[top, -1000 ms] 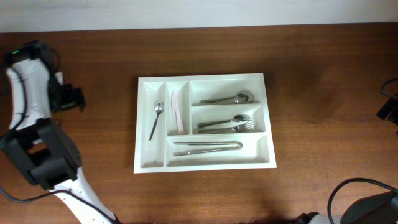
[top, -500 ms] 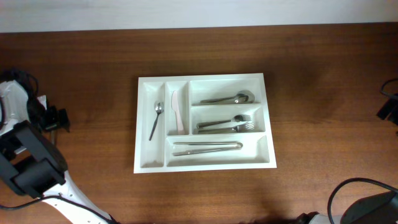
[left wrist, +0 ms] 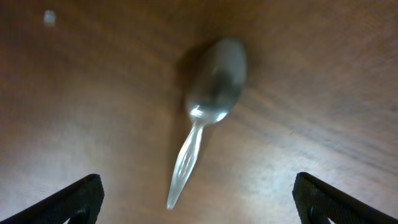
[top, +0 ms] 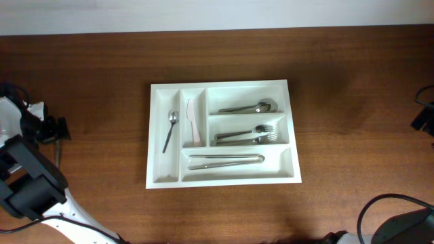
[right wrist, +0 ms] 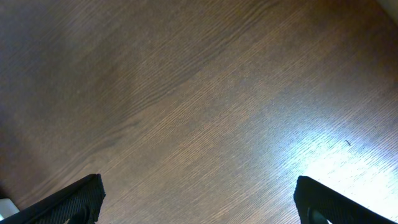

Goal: Pack container
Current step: 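Move the left gripper over the last silver spoon on the left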

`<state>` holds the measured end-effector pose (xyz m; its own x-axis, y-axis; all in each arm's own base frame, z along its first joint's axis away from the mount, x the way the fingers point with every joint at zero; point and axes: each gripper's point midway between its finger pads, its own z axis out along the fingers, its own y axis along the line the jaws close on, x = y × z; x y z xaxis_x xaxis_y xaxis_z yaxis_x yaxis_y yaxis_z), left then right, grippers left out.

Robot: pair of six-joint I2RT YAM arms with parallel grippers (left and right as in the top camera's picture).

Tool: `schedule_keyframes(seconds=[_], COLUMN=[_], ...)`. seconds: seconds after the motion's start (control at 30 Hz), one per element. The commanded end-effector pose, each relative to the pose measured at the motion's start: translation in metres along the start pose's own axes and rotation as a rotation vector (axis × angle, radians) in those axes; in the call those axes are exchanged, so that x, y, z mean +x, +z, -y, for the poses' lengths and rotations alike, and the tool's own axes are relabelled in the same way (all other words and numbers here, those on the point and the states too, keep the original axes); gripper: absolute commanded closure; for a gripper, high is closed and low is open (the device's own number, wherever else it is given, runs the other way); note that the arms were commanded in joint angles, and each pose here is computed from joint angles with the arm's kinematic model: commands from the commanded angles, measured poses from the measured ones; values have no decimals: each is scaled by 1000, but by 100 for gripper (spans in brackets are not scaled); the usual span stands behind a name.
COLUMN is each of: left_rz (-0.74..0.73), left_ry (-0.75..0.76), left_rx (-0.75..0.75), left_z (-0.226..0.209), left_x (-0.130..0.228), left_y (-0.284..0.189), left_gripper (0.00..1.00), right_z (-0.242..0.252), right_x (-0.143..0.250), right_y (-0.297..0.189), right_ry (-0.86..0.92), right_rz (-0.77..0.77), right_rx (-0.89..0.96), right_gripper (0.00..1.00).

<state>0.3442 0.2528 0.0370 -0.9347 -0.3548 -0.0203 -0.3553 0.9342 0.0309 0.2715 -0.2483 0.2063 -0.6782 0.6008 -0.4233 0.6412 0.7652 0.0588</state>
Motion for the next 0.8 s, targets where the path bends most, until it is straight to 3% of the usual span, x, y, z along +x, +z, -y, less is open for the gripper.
schedule_keyframes(seconds=[0.0, 0.33, 0.77], left_rz=[61, 86, 93], left_ry=[46, 136, 134], left_rx=[29, 16, -13], left_z=[4, 2, -3], left_x=[-9, -15, -18], left_y=[-9, -9, -8], left_gripper=[1, 1, 1], right_z=[0, 0, 0], right_x=[0, 0, 0], right_y=[0, 0, 0], right_ry=[12, 12, 12], right_rz=[1, 1, 1], right_rx=[-7, -7, -7], right_gripper=[1, 1, 1])
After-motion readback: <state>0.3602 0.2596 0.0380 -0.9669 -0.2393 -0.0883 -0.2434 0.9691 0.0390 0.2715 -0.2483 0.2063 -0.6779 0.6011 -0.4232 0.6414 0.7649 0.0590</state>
